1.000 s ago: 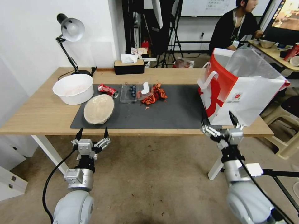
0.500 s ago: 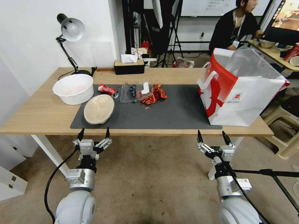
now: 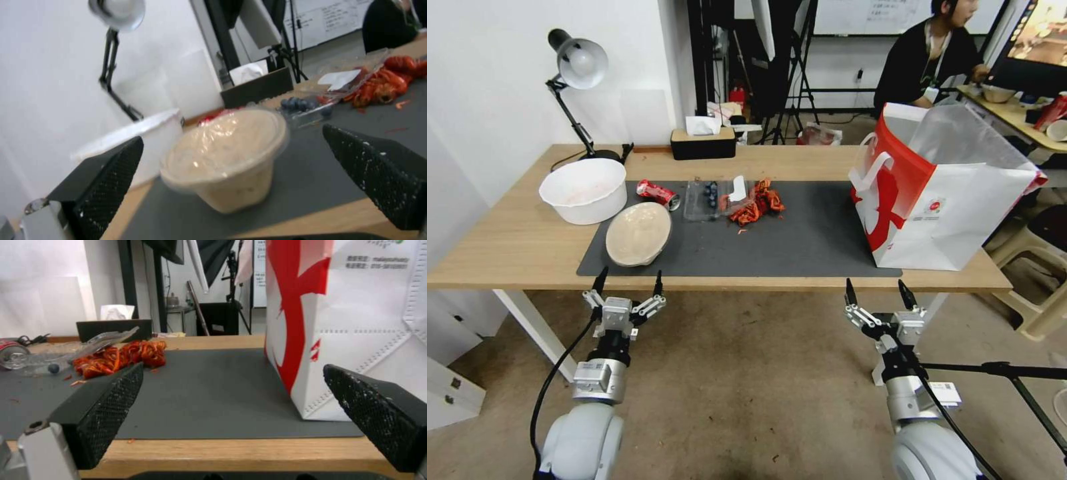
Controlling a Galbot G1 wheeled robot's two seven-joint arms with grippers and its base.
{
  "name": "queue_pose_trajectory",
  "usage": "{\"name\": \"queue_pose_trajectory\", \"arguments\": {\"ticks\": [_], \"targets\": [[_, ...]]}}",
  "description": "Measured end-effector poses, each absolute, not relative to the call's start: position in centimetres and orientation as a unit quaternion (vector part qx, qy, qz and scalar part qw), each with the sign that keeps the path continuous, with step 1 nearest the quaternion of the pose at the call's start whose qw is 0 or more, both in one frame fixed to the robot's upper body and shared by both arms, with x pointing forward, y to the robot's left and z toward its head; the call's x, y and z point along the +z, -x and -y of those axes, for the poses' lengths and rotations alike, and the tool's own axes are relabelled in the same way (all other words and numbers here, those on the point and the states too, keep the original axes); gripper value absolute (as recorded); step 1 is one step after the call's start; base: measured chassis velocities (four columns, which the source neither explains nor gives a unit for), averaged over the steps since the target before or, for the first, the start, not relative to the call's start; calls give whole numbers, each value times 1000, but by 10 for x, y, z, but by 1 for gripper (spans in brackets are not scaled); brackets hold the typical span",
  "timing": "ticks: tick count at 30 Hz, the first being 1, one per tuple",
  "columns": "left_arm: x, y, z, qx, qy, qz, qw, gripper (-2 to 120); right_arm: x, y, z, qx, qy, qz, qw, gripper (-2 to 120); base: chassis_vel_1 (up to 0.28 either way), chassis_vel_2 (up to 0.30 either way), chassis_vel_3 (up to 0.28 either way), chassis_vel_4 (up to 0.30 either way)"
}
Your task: Pick up the trash from the table and place it into the takeout bag.
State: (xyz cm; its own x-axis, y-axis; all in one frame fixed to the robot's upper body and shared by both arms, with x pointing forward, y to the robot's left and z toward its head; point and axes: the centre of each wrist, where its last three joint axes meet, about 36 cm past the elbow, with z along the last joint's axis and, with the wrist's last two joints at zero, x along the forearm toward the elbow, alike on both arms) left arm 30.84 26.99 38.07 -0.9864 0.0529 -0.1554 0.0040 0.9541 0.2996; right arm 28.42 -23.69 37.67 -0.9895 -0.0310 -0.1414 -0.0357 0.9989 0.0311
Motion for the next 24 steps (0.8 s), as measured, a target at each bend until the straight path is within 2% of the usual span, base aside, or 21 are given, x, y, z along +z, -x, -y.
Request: {"name": "queue_pose_trajectory", "arguments": {"ticks": [4,19,21,24], "targets": [[381,-325,-290,203,-47,-974,87,100,380,-285,236,18,18,-997,73,100,0,0,0,0],[373,-356,-337,291,-115,-947,70,100,380,-285,231,23,21,-997,69,100,0,0,0,0],[372,-358,-340,296,-118,-946,67,99,380,-285,231,23,20,-997,69,100,0,0,0,0],[372,-363,-348,308,-121,-941,65,90,379,-285,231,23,20,-997,69,100,0,0,0,0]]}}
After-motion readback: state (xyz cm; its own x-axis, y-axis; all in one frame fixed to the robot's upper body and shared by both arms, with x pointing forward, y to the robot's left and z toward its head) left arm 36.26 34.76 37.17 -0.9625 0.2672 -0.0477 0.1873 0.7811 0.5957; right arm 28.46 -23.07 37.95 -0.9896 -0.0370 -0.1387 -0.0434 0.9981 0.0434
